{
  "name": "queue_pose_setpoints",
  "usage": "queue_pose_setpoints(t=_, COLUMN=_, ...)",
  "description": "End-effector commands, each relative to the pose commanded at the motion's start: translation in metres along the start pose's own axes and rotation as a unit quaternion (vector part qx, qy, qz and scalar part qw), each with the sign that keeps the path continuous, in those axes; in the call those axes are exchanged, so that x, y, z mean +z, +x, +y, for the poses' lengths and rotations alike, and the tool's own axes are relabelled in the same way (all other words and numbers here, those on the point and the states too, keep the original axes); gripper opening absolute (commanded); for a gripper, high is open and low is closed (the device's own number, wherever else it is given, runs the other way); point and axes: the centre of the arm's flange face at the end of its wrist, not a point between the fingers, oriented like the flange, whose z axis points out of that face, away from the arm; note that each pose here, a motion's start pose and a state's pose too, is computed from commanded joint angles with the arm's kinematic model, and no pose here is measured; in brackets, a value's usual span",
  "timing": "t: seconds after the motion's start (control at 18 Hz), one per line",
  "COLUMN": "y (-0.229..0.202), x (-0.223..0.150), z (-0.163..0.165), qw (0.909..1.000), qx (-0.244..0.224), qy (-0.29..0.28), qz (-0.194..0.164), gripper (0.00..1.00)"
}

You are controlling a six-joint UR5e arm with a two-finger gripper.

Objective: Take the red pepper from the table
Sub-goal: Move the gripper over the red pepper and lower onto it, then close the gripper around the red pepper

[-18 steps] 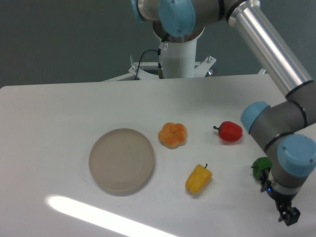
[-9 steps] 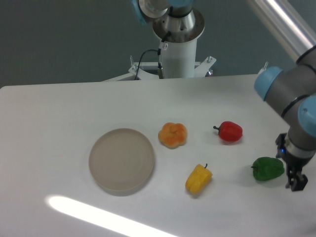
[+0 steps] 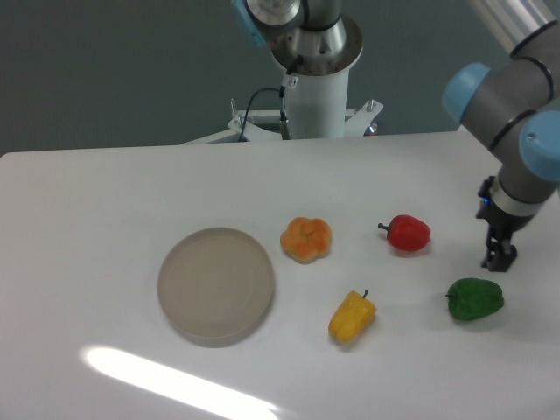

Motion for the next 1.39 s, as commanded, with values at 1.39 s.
queue_pose_setpoints(t=1.39, y=0.016, x=0.062, z=-0.069, qw=0.9990, qx=0.005, qy=0.035, qz=-0.025, gripper=1.00)
